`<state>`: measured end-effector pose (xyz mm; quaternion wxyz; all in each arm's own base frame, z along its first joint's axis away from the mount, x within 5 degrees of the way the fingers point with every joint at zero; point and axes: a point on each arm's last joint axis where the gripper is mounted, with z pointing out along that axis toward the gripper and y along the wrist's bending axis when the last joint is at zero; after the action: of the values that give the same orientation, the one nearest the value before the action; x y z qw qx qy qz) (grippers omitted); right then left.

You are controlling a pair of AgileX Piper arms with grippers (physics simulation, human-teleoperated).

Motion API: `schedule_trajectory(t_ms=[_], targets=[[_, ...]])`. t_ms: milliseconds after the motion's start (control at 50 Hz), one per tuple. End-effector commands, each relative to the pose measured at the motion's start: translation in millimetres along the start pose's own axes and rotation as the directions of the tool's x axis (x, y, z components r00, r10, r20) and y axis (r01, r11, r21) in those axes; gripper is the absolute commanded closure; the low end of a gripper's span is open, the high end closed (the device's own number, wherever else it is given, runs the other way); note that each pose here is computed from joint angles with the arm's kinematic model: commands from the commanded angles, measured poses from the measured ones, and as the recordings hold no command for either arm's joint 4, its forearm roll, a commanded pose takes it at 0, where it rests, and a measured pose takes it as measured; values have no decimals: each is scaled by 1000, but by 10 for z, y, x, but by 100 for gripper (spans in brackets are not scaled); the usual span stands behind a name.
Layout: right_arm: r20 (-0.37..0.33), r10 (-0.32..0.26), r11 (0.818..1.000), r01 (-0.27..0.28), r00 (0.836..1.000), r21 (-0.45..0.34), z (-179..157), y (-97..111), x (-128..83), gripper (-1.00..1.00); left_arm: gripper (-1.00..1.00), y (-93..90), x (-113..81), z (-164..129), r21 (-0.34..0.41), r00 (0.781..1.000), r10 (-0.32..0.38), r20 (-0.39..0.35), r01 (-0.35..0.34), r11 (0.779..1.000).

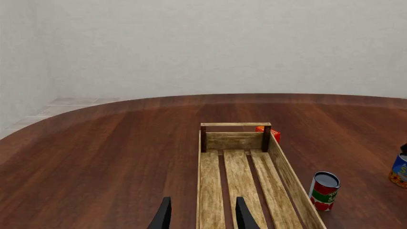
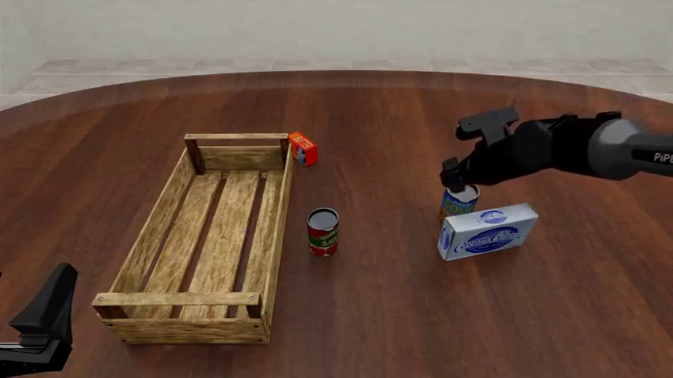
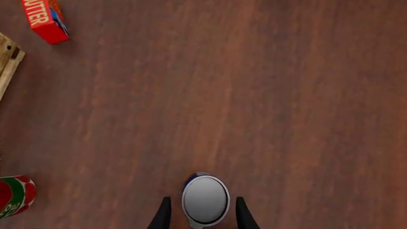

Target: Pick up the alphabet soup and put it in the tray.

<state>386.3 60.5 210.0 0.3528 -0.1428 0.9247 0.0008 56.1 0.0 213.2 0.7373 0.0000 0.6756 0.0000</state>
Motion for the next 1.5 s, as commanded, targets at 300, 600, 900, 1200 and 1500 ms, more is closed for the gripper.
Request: schedule_trajectory(t_ms=[300, 600, 900, 1200, 1500], targets=[[-17, 8, 1000, -8, 1000, -6, 71, 32, 75, -100, -100, 0, 0, 0, 0, 1000, 0, 0, 0, 1000], [-23, 10, 1000, -10, 1000, -5, 91, 24, 103, -100, -100, 0, 0, 0, 0, 1000, 0, 0, 0, 1000], [-31, 6, 1000, -7, 1000, -2, 177, 5, 124, -100, -100, 0, 0, 0, 0, 1000, 0, 0, 0, 1000], [-29, 18, 1000, -18, 999, 3, 187, -19, 153, -100, -100, 0, 0, 0, 0, 1000, 0, 0, 0, 1000], [-40, 10, 1000, -10, 999, -8, 202, 45, 200, -100, -100, 0, 0, 0, 0, 1000, 0, 0, 0, 1000]])
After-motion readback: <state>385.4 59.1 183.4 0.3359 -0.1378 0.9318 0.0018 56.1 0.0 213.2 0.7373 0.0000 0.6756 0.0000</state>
